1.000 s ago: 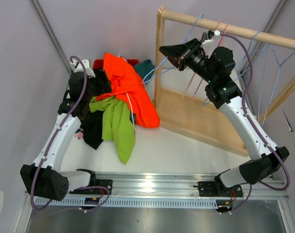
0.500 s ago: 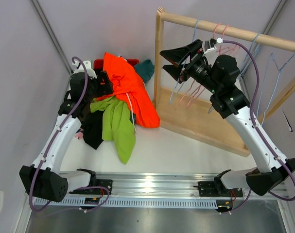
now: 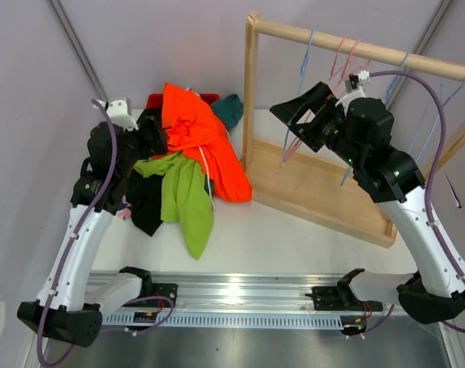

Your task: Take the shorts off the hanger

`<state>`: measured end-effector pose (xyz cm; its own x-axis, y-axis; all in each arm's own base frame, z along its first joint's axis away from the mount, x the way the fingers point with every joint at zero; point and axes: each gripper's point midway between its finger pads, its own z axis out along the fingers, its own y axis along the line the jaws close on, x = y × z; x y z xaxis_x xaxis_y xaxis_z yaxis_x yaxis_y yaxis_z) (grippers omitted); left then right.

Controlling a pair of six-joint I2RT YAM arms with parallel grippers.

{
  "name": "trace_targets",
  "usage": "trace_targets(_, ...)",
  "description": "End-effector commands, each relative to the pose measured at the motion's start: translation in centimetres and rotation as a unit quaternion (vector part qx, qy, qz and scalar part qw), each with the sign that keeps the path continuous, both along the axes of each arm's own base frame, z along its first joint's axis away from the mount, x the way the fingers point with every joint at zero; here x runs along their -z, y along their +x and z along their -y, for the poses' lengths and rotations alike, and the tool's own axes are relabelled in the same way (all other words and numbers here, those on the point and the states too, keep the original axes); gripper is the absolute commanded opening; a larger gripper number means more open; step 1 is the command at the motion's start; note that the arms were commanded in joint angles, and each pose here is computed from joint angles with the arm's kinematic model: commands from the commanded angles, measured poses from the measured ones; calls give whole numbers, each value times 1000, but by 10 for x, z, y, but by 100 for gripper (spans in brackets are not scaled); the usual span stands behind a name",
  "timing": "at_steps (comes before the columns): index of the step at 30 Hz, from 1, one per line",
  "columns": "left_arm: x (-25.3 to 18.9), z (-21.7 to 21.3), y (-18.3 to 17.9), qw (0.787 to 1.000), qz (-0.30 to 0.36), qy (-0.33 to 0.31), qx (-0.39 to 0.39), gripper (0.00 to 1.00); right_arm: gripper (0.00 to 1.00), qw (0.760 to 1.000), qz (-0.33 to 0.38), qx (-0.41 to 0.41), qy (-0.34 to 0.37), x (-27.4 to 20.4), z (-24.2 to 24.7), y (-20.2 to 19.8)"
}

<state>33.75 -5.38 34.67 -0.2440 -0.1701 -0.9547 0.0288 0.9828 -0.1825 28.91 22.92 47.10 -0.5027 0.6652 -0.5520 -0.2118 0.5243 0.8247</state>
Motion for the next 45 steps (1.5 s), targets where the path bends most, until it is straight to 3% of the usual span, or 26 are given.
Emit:
trace_targets(1, 1, -5, -10, 1000, -3, 19, -4, 99, 99, 996, -5, 43, -83, 10, 29, -5)
trace_targets(7, 22, -13, -28, 999, -18, 32, -12, 99, 99, 972, 2, 111, -208, 33, 67, -30)
trace_targets(11, 45, -8, -48, 999, -41, 25, 10, 99, 100, 972, 60, 114, -198, 38, 103, -70)
trace_targets(17, 54, 0, -89, 999, -18, -16, 41, 99, 99, 975, 155, 58, -151, 53, 119, -118)
trace_targets(24, 68, -9, -130, 999, 19, -31, 35, 99, 99, 977, 140, 71, -145, 101, 151, -147)
trace_targets(28, 46, -9, -148, 994, 92, -42, 47, 99, 100, 975, 124, 91, -159, 127, 167, -154)
trace_targets(36, 62, -9, -137, 997, 59, -30, 41, 100, 99, 968, 138, 140, -157, 142, 197, -163)
trace_targets(45, 66, -9, -134, 997, 52, -28, 40, 99, 99, 966, 143, 119, -182, 146, 180, -154)
